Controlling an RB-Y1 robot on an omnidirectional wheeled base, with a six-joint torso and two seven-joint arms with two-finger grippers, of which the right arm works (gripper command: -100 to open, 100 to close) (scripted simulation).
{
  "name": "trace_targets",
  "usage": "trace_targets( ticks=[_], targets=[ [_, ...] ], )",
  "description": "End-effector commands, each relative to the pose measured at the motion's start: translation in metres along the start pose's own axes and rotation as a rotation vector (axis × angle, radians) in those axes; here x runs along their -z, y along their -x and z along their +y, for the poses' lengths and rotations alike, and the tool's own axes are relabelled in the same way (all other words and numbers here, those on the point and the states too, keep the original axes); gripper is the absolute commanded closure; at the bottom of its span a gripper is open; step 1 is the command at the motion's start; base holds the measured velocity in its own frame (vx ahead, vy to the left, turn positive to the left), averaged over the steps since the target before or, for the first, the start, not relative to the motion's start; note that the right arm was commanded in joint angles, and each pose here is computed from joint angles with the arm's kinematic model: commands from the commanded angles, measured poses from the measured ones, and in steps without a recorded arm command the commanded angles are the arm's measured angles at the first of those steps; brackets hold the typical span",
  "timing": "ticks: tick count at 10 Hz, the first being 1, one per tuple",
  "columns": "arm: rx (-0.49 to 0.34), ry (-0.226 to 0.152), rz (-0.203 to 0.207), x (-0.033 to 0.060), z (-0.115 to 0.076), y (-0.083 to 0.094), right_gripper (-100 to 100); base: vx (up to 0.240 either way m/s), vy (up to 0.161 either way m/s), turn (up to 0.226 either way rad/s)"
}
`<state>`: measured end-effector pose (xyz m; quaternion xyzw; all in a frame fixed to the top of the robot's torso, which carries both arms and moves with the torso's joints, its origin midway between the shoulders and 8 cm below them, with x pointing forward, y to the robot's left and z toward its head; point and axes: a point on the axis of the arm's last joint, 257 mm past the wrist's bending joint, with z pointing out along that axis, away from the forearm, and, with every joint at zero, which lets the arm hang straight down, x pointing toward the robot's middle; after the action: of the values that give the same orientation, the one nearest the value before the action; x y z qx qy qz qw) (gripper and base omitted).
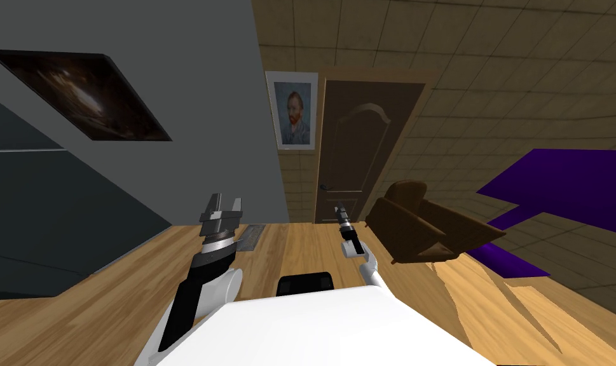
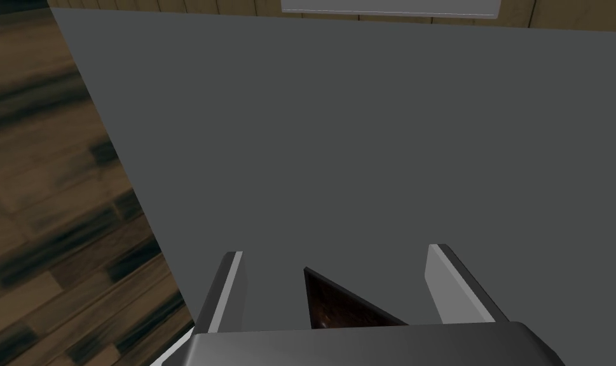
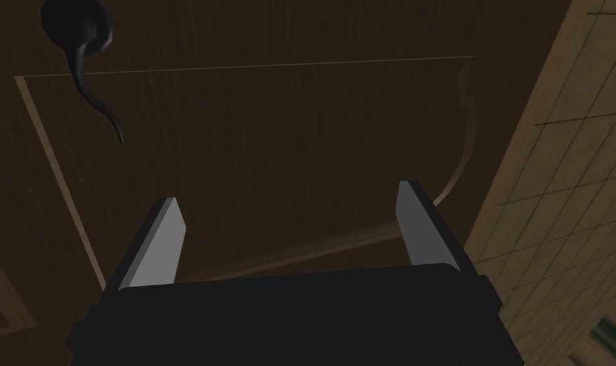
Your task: Pull the door open
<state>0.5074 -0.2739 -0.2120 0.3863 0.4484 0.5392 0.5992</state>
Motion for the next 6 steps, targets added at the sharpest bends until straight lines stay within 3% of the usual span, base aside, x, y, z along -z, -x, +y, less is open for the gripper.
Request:
trace_targets(
  ticks=[1,6],
  targets=[
    [-0.003,-0.026,0.002,0.0008,-0.014,0.001,-100,0.108,-0.003,0.003],
    [-0.009,-0.092,0.004,0.0002,-0.052,0.007,-100,0.1,-0.002,0.002]
  ],
)
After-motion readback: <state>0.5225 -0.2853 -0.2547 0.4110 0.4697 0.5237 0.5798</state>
